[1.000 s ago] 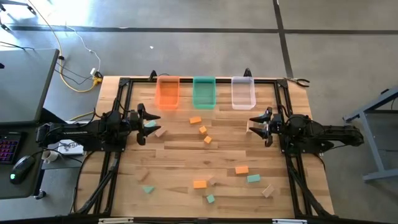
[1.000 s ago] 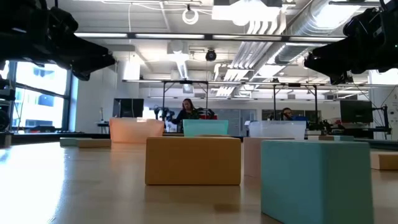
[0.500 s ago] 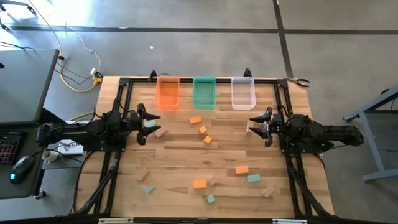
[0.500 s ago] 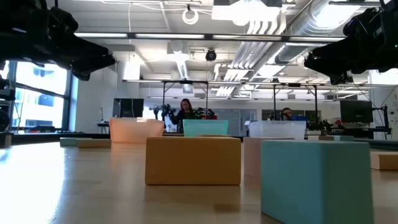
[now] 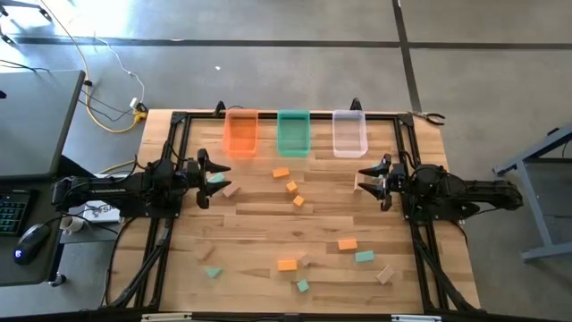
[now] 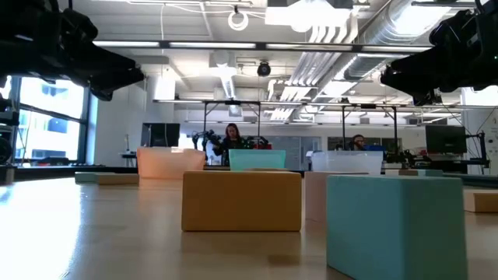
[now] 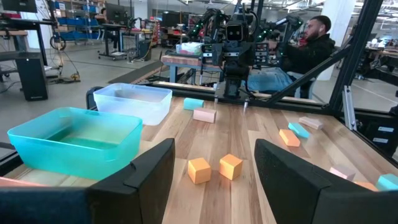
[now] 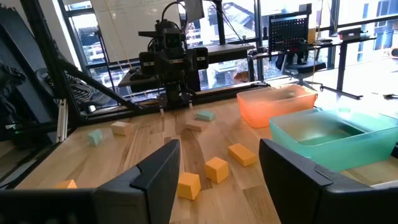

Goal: Sort & place blocks by color

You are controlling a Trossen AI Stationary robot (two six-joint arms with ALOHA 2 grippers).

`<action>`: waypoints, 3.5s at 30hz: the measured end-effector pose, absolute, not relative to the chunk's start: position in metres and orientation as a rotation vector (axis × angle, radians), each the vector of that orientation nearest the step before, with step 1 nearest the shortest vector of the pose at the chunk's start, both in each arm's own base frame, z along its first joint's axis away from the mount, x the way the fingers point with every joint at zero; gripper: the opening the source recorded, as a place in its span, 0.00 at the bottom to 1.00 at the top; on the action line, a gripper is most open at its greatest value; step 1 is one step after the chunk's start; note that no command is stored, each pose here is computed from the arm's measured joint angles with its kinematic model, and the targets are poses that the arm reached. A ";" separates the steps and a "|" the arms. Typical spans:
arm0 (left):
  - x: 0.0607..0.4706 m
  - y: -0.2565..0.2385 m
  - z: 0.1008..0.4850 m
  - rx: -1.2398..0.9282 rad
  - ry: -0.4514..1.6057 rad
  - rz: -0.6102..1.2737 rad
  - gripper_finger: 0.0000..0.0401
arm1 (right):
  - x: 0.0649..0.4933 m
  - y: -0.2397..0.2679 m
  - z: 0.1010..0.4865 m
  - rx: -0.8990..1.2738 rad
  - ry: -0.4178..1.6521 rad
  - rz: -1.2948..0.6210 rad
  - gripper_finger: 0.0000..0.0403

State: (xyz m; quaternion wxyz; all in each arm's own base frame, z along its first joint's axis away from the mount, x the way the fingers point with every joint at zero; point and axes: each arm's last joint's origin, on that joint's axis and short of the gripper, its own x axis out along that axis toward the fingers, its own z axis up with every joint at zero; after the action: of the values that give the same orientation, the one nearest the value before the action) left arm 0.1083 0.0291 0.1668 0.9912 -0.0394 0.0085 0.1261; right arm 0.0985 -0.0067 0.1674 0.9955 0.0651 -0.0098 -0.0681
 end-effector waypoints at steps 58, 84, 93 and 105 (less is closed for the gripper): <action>0.108 0.029 0.167 -0.221 -0.004 0.254 0.53 | 0.098 -0.007 0.167 0.275 -0.031 -0.141 0.52; 0.108 0.029 0.167 -0.182 0.001 0.254 0.53 | 0.086 -0.016 0.291 0.195 -0.205 -0.476 0.52; 0.108 0.029 0.167 -0.109 0.010 0.256 0.53 | 0.100 -0.018 0.356 0.194 -0.075 -0.529 0.52; 0.108 0.029 0.167 -0.088 0.012 0.256 0.53 | 0.118 -0.019 0.341 0.731 0.458 -0.865 0.52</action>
State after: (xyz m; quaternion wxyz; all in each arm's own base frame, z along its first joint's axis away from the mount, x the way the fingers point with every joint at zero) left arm 0.1083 0.0292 0.1671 0.9908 -0.0439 0.0062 0.1278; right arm 0.1179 -0.0190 0.3408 0.8192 0.3431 0.2150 -0.4062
